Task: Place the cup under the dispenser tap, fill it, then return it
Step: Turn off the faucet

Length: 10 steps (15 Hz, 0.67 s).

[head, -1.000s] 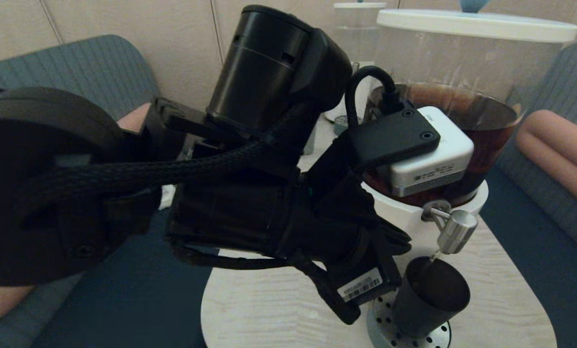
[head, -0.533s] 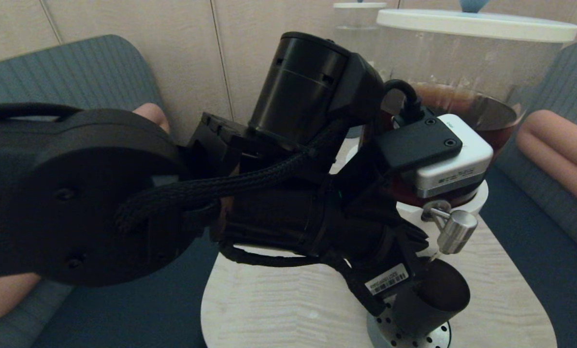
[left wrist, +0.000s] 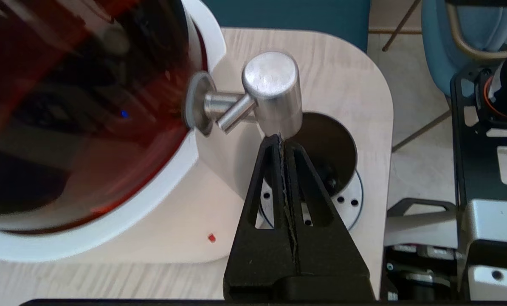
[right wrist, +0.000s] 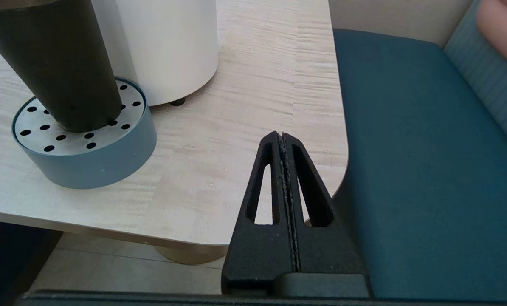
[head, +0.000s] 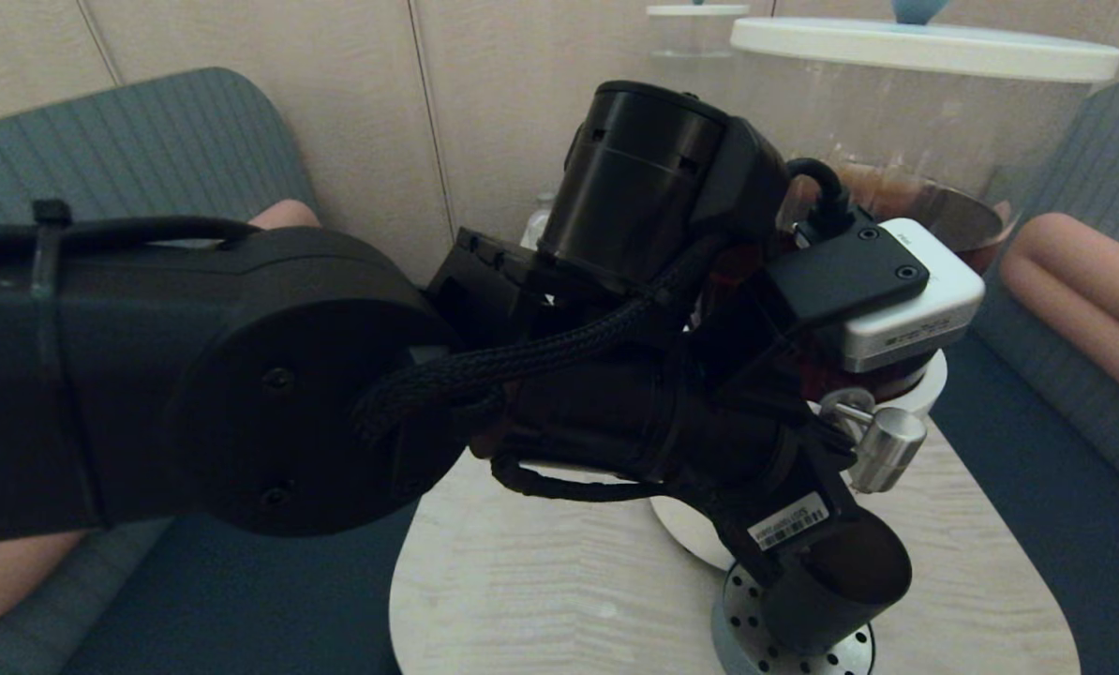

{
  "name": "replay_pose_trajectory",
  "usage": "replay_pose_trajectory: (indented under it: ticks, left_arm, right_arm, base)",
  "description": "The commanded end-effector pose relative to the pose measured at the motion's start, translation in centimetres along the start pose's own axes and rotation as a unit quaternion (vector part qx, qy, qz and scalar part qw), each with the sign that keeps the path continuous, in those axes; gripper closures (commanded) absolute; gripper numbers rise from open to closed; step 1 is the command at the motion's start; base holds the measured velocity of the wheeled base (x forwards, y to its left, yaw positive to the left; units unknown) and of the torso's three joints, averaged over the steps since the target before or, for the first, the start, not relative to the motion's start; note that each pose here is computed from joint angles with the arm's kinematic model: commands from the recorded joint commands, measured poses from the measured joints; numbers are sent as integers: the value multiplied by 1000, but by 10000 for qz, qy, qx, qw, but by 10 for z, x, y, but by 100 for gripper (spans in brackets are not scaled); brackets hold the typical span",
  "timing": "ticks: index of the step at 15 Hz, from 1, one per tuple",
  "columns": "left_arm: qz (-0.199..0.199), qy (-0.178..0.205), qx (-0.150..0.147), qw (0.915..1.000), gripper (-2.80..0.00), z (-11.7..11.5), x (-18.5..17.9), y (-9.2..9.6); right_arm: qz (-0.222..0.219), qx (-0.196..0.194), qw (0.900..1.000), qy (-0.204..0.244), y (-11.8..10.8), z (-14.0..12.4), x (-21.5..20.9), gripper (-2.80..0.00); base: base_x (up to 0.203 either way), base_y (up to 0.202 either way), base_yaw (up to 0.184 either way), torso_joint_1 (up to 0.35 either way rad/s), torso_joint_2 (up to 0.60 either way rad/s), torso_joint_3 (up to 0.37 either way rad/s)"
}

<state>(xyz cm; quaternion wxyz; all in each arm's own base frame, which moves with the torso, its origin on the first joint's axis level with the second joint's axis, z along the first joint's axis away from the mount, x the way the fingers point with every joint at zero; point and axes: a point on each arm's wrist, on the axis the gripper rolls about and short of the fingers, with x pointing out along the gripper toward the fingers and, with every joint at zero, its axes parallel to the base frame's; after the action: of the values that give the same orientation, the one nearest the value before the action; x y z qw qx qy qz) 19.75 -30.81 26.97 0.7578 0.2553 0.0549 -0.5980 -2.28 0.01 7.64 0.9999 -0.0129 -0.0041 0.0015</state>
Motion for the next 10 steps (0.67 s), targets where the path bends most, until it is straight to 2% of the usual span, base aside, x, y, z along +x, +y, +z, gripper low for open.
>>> replay_pose_trajectory:
  ticks: [1,10]
  left_arm:
    - [-16,15,11,10000,0,-1,3,0]
    - [21,-88,48,9999,0,4,20,5]
  right_arm:
    - [7,-2,10000,15,0,-2,0,0]
    - [1,-2,10000,11,0,-2,0,0]
  base:
    - [0,0,0,0,0,0]
    - [0,0,0,0,0,0]
